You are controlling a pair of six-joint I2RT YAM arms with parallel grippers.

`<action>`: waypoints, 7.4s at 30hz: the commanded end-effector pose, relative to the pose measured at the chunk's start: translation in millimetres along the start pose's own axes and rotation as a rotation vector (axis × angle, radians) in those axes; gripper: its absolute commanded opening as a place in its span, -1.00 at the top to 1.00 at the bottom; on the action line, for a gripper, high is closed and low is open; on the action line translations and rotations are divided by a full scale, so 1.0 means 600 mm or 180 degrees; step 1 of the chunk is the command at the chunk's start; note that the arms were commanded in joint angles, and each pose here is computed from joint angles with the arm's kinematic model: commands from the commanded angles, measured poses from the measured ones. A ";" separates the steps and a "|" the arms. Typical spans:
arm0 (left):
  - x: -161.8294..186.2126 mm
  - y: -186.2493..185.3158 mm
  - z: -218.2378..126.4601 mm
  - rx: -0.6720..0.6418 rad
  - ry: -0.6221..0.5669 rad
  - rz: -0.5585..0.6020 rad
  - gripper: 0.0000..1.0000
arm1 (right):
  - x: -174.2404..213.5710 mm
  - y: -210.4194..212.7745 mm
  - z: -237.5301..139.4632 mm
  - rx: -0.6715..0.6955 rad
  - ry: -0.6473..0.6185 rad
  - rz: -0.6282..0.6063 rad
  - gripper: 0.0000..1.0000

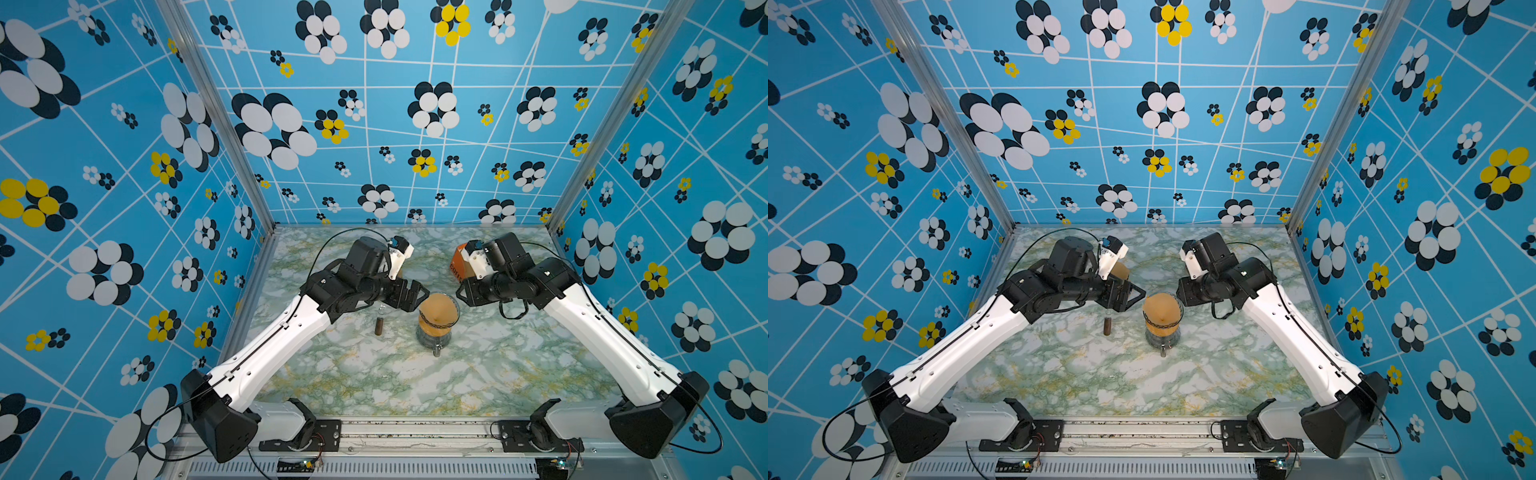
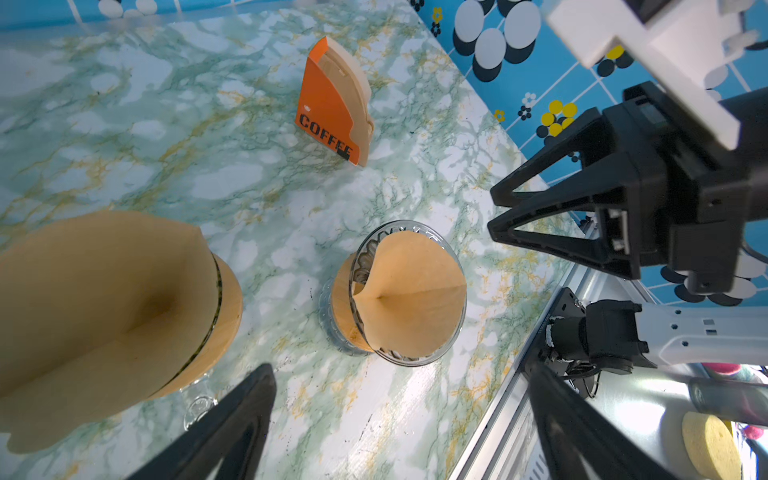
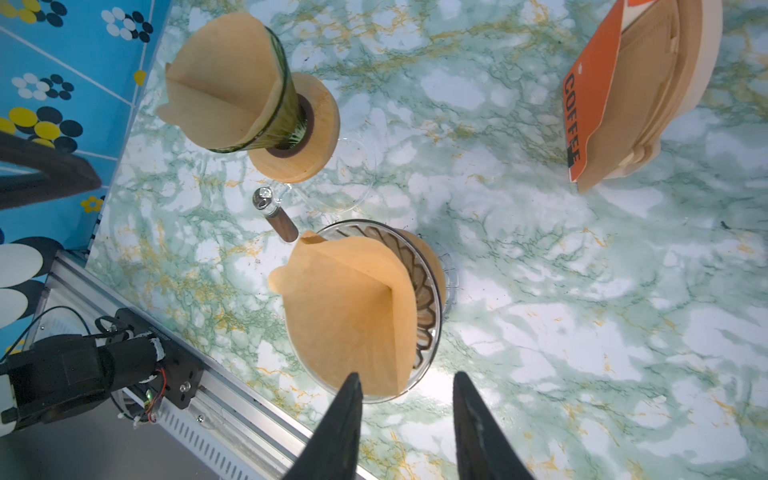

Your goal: Place the coffee filter in the dripper

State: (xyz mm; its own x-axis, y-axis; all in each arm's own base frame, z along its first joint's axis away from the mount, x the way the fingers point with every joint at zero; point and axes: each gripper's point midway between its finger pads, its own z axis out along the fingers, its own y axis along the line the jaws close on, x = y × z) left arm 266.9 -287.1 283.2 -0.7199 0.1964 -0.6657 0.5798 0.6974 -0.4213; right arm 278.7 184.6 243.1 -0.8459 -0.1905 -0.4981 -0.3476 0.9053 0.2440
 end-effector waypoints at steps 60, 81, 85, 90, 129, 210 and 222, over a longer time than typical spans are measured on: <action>0.114 0.112 0.192 -0.0818 0.0679 -0.1496 -0.50 | 0.049 -0.026 0.171 -0.0068 0.0938 -0.0011 -0.88; 0.117 0.109 0.193 -0.0763 0.0677 -0.1457 -0.51 | 0.060 -0.046 0.169 0.0261 0.0911 -0.0104 -0.86; 0.118 0.107 0.196 -0.0747 0.0697 -0.1440 -0.51 | 0.057 -0.045 0.164 0.0254 0.0859 -0.0072 -0.86; 0.120 0.102 0.197 -0.0758 0.0718 -0.1398 -0.52 | 0.033 -0.026 0.148 0.0095 0.0615 -0.0028 -0.84; 0.076 0.104 0.117 -0.0983 0.0486 -0.1113 -0.54 | 0.072 -0.004 0.196 0.0130 0.1094 -0.0257 -0.84; 0.136 0.105 0.188 -0.1009 0.0813 -0.1128 -0.54 | 0.082 -0.035 0.215 0.0242 0.1008 -0.0042 -0.81; 0.135 0.105 0.188 -0.1011 0.0816 -0.1122 -0.54 | 0.045 -0.012 0.172 -0.0172 0.0699 0.0184 -0.79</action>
State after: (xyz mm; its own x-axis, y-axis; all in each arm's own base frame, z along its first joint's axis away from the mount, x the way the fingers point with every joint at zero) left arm 291.1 -304.3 142.1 -0.9384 0.0328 -0.3441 0.1688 0.9122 -0.3734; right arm 304.0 211.2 132.6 -0.9291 -0.2399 -0.2814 -0.3181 0.9066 0.2772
